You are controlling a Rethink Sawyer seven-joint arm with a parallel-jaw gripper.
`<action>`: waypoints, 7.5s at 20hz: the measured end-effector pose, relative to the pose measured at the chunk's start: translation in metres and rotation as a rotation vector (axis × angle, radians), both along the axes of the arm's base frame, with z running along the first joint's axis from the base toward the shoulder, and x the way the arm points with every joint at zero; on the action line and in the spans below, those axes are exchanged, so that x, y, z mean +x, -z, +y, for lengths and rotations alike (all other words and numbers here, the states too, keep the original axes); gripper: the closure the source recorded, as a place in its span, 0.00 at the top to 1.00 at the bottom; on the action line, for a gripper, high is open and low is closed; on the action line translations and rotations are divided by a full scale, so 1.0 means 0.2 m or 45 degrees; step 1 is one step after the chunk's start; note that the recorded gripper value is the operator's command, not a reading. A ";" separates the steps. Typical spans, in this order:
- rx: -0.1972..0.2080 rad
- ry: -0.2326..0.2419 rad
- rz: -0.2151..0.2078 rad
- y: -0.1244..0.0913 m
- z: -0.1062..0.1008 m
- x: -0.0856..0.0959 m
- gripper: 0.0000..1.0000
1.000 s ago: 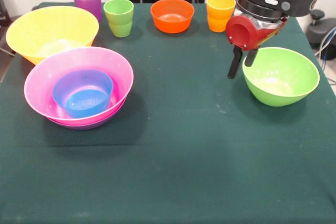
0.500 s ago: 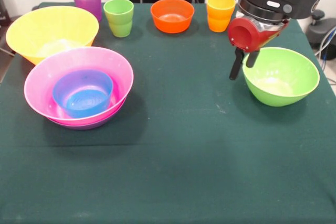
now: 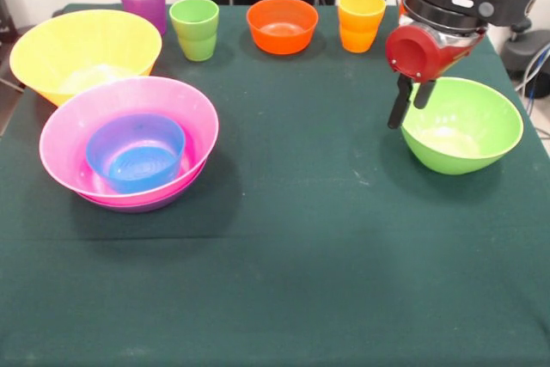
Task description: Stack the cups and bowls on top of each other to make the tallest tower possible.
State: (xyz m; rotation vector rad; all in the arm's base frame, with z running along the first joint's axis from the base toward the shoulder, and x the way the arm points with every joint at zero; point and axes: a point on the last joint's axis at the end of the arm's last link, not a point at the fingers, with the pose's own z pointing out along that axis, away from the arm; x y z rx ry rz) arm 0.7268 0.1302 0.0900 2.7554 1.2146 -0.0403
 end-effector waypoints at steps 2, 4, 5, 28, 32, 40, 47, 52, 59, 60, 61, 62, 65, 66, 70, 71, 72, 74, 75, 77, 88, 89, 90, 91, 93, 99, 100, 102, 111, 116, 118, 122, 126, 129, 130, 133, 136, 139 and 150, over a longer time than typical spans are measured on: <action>-0.001 -0.004 0.001 0.00 0.01 0.00 1.00; -0.002 -0.013 0.004 0.01 0.03 -0.01 1.00; -0.002 -0.013 0.005 0.01 0.03 -0.01 1.00; -0.017 -0.018 0.004 0.06 0.04 -0.02 1.00; -0.021 -0.018 0.003 0.07 0.03 -0.02 1.00; -0.023 -0.018 0.010 0.09 0.03 -0.03 1.00; -0.024 -0.017 0.013 0.10 0.03 -0.04 1.00; -0.022 -0.018 0.019 0.11 0.03 -0.04 1.00; -0.026 -0.019 0.053 0.21 0.03 -0.07 1.00; -0.026 -0.019 0.059 0.23 0.03 -0.08 1.00; -0.028 -0.021 0.071 0.26 0.02 -0.09 1.00; -0.031 -0.022 0.079 0.29 0.02 -0.09 1.00; -0.040 -0.031 0.106 0.38 0.02 -0.12 1.00; -0.041 -0.034 0.114 0.40 0.02 -0.12 1.00; -0.040 -0.041 0.154 0.53 0.03 -0.17 1.00; -0.041 -0.042 0.162 0.56 0.04 -0.19 1.00; -0.042 -0.043 0.165 0.58 0.04 -0.19 1.00; -0.048 -0.045 0.173 0.63 0.03 -0.21 1.00; -0.049 -0.046 0.175 0.64 0.03 -0.22 1.00; -0.054 -0.047 0.177 0.66 0.03 -0.22 1.00; -0.033 -0.003 0.131 0.44 0.00 -0.21 1.00; -0.028 0.006 0.124 0.40 -0.01 -0.21 1.00; -0.027 0.010 0.120 0.38 -0.01 -0.21 1.00; -0.021 0.023 0.111 0.33 -0.02 -0.21 1.00; -0.012 0.044 0.097 0.25 -0.04 -0.22 1.00; 0.023 0.140 0.053 0.00 -0.18 -0.25 1.00; 0.028 0.155 0.048 -0.03 -0.20 -0.26 1.00; 0.041 0.200 0.035 -0.11 -0.28 -0.28 1.00; 0.060 0.235 0.019 -0.21 -0.31 -0.32 1.00; 0.058 0.210 0.025 -0.20 -0.25 -0.33 1.00; 0.057 0.201 0.030 -0.19 -0.22 -0.34 1.00; 0.052 0.185 0.042 -0.16 -0.19 -0.35 1.00; 0.045 0.170 0.050 -0.12 -0.16 -0.34 1.00; 0.039 0.159 0.056 -0.09 -0.15 -0.34 1.00; 0.034 0.150 0.063 -0.06 -0.13 -0.33 1.00; 0.030 0.140 0.068 -0.03 -0.12 -0.33 1.00; 0.024 0.123 0.073 0.00 -0.10 -0.32 1.00; 0.018 0.105 0.073 0.04 -0.07 -0.30 1.00; 0.007 0.037 0.041 0.10 0.01 -0.16 1.00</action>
